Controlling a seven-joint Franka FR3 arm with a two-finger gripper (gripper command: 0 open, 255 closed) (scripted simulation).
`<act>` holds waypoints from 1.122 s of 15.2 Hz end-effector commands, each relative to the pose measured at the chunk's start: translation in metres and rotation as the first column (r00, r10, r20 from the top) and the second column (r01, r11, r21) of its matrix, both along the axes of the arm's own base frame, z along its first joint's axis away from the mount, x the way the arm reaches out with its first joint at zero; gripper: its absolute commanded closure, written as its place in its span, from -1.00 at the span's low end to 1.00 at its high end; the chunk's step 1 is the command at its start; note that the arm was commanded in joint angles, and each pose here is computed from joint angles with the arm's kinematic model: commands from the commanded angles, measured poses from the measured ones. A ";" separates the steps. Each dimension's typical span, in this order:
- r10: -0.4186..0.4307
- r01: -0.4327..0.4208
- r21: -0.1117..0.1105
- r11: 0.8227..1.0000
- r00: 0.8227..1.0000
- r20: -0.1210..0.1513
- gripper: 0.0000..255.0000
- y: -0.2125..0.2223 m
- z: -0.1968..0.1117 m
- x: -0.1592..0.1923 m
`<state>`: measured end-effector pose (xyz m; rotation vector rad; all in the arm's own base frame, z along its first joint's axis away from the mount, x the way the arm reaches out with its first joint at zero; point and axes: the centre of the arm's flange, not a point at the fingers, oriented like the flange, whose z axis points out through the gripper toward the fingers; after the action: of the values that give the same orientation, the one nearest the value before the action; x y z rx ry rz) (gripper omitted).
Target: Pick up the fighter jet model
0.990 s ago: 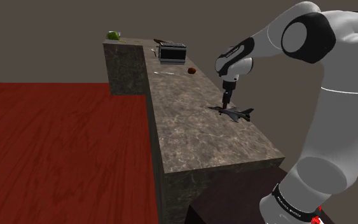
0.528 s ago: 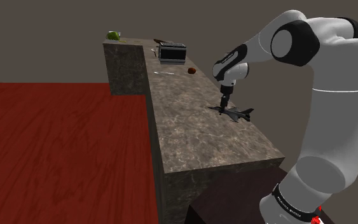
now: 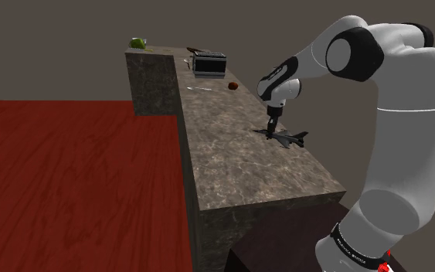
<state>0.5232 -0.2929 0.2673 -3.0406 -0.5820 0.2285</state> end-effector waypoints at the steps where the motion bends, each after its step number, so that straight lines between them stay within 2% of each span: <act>1: -0.001 0.001 0.000 1.000 1.000 -0.001 1.00 0.000 -0.001 0.000; 5: -0.001 0.001 0.000 1.000 1.000 -0.001 1.00 0.000 -0.001 -0.001; 17: -0.001 0.001 0.000 1.000 1.000 -0.001 1.00 0.000 0.063 -0.001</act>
<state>0.5229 -0.2934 0.3235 -3.0409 -0.5809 0.2295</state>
